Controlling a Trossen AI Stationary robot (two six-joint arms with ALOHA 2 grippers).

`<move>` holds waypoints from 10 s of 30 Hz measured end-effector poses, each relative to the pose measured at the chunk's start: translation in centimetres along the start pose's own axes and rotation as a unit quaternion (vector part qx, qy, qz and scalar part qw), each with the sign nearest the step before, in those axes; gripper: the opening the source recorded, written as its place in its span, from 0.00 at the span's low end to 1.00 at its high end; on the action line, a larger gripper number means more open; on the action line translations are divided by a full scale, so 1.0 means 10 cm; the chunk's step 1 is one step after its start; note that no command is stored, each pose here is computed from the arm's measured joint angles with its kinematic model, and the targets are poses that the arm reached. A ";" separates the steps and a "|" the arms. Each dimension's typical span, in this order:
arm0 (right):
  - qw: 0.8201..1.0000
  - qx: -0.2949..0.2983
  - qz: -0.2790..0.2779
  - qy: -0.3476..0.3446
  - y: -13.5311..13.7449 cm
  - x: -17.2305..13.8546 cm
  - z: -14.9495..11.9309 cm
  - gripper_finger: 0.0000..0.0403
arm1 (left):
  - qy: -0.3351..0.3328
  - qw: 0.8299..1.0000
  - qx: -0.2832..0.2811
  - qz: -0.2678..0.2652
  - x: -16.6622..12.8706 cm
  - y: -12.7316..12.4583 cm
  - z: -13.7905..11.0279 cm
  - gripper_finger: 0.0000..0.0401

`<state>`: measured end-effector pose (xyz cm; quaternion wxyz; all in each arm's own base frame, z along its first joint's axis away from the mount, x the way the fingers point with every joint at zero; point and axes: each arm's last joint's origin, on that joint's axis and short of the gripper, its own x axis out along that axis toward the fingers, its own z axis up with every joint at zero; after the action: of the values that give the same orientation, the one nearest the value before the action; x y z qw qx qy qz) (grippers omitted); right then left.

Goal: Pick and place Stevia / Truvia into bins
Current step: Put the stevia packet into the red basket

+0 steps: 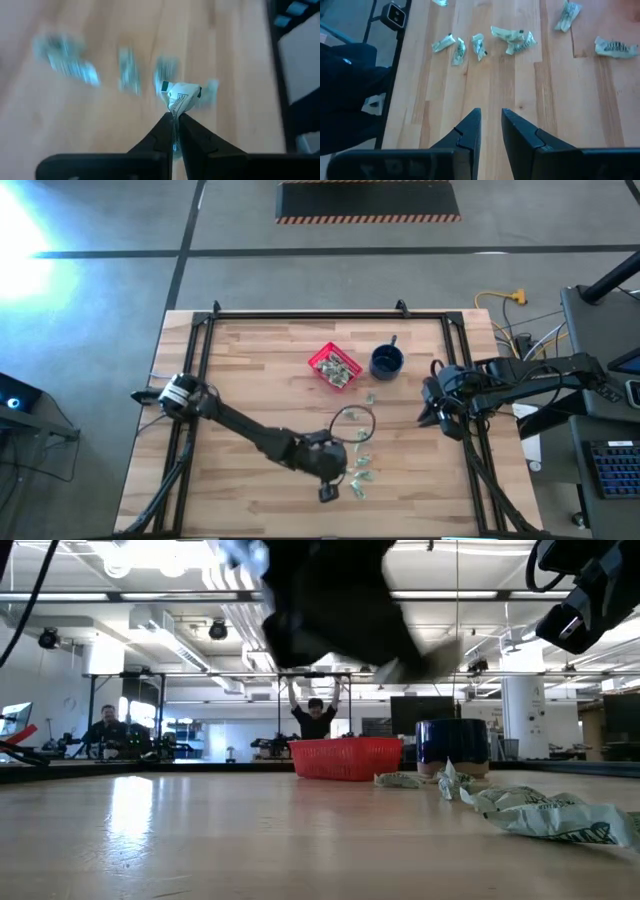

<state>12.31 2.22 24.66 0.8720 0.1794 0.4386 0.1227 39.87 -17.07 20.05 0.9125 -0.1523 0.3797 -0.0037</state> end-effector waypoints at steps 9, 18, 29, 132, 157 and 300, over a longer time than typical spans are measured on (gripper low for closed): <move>0.999 -0.005 0.012 -0.041 0.02 0.01 0.09 0.17 | -0.124 0.986 0.094 0.054 -0.42 0.27 0.71 0.02; 0.995 0.009 -0.035 -0.088 0.00 0.07 0.20 0.17 | -0.134 0.931 0.213 0.263 -0.53 0.86 0.96 0.02; 0.985 0.083 -0.068 -0.134 -0.02 0.20 0.36 0.17 | 0.004 0.915 0.189 0.356 -0.52 1.77 0.90 0.02; 0.995 0.023 -0.098 0.019 -0.47 1.76 0.50 0.02 | -0.032 0.991 0.014 0.131 -1.73 1.21 0.27 0.38; 0.965 -0.090 -0.217 -0.119 -0.27 1.50 1.16 0.02 | -0.031 0.991 0.016 0.132 -1.72 1.21 0.26 0.38; 0.916 -0.049 -0.373 -0.136 -1.06 1.40 1.48 0.05 | -0.079 0.985 0.039 0.148 -1.72 1.20 0.34 0.38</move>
<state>33.09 -5.20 18.31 0.9135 -0.0258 0.3440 -0.2158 28.70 -2.59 30.81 0.9352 -0.0589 0.3246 0.1290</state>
